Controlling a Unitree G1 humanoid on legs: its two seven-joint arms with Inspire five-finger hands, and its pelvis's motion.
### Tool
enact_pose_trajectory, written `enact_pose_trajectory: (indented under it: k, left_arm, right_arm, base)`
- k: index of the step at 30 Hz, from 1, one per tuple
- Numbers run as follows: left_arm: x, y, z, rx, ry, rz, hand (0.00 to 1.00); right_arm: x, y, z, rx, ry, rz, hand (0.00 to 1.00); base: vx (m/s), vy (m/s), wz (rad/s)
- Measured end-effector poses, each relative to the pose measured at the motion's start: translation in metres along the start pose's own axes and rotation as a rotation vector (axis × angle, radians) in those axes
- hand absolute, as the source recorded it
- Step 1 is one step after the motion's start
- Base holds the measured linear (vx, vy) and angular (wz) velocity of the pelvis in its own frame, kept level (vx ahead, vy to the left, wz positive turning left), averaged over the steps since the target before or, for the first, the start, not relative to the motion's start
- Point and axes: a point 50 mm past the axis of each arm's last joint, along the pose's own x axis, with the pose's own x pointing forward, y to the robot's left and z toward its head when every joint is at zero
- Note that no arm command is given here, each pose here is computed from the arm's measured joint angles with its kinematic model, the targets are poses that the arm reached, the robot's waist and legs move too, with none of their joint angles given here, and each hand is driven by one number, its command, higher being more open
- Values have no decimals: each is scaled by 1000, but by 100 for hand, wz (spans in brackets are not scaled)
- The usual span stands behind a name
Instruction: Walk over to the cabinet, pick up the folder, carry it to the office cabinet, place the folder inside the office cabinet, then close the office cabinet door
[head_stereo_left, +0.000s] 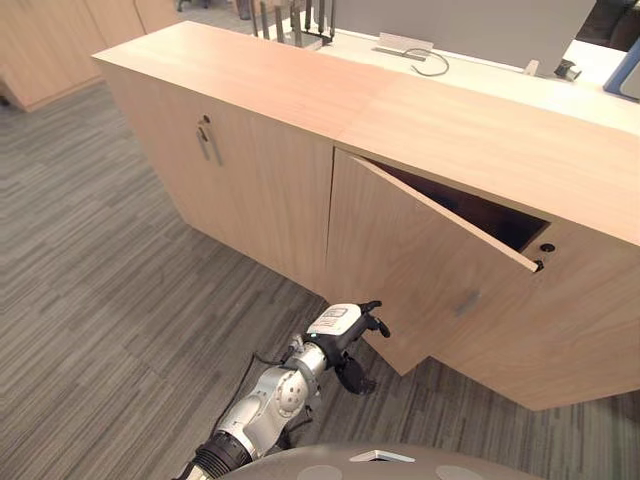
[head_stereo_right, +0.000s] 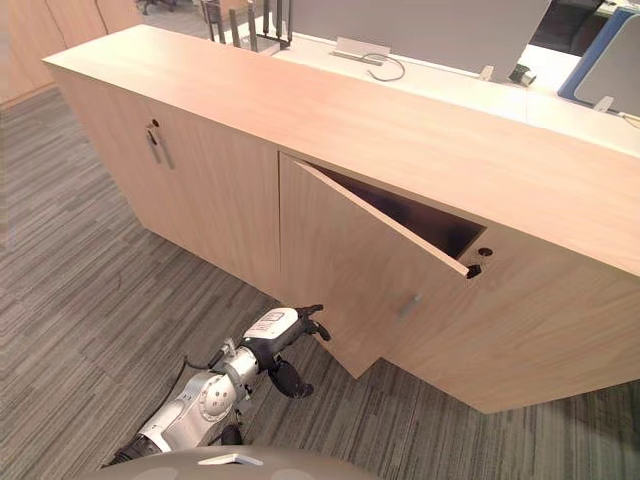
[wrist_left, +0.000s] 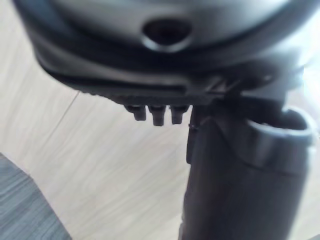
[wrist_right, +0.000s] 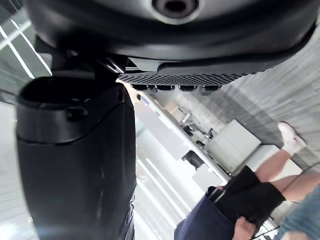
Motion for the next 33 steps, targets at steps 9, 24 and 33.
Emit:
enact_pose_trajectory:
  k: [9, 24, 33]
  left_arm:
    - [-92, -81, -140, -821, 933, 177, 100]
    - [-160, -118, -153, -1430, 1176, 599, 100]
    - [-163, -115, -158, -1455, 1104, 489, 100]
  right_arm:
    - [7, -2, -53, 310, 69, -187, 100]
    - [-196, 10, -165, 504, 649, -1285, 100]
    - [-192, -28, -158, 989, 344, -1679, 100]
  base:
    - [-117, -50, -25]
    - [16, -15, -36]
    - [103, 49, -28]
